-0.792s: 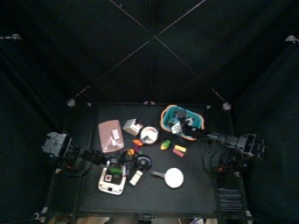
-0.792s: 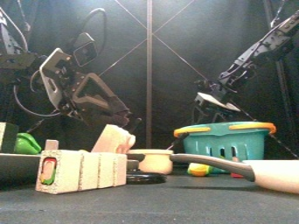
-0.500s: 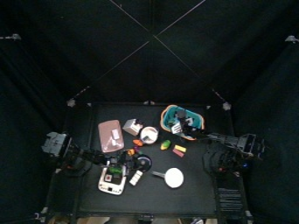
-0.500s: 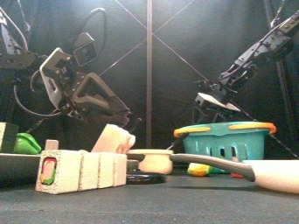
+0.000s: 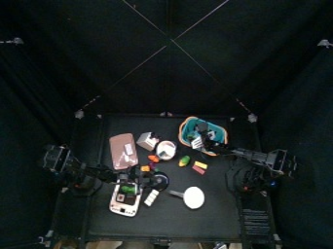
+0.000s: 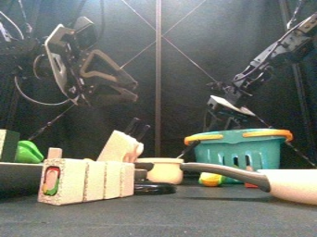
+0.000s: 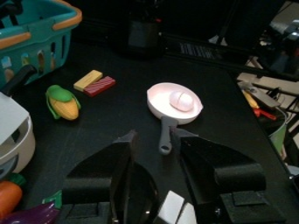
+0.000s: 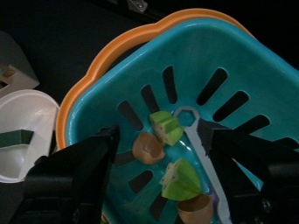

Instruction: Grab white sushi piece

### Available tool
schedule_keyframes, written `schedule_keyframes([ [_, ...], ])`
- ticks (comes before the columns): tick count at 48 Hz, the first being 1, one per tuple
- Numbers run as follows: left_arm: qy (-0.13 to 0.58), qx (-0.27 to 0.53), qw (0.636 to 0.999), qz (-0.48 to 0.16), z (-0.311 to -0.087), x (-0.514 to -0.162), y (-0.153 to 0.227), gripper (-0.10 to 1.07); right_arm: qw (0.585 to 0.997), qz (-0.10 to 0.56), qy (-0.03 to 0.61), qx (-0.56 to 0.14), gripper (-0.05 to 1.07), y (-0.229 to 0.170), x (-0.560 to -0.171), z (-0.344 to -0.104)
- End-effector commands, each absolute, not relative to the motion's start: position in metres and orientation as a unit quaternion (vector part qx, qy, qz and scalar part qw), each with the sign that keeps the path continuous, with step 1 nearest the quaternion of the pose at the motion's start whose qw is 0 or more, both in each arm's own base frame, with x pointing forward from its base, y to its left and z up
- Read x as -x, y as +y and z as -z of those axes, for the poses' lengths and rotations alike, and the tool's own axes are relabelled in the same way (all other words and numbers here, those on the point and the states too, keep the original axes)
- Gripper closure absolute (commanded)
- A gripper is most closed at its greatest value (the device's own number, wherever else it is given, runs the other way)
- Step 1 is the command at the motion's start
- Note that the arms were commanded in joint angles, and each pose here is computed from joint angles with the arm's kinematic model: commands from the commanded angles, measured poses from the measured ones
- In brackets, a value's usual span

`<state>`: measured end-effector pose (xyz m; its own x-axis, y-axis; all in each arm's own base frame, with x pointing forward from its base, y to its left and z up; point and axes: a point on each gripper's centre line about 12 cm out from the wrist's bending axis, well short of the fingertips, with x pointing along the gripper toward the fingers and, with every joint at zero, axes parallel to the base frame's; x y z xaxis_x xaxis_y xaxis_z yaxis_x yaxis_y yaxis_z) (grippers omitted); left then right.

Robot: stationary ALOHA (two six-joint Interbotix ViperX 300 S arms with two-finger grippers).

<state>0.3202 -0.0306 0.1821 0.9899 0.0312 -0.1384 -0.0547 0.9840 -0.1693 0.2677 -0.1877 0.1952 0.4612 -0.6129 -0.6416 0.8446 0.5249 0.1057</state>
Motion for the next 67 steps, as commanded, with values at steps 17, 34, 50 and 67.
schedule_keyframes([
  [17,0.152,0.108,0.983,-0.005,-0.205,-0.315,-0.031,0.21,0.834,0.439,0.263,-0.208,0.02,-0.187,-0.267,-0.204],
  [34,0.256,0.096,0.962,0.006,-0.208,-0.302,-0.024,0.21,0.831,0.441,0.267,-0.209,0.02,-0.187,-0.264,-0.201],
  [50,0.343,0.059,0.937,0.02,-0.212,-0.275,-0.02,0.21,0.829,0.442,0.272,-0.211,0.02,-0.188,-0.264,-0.197],
  [67,0.397,0.02,0.917,-0.036,-0.2,-0.249,0.019,0.19,0.826,0.443,0.276,-0.213,0.02,-0.189,-0.266,-0.194],
])
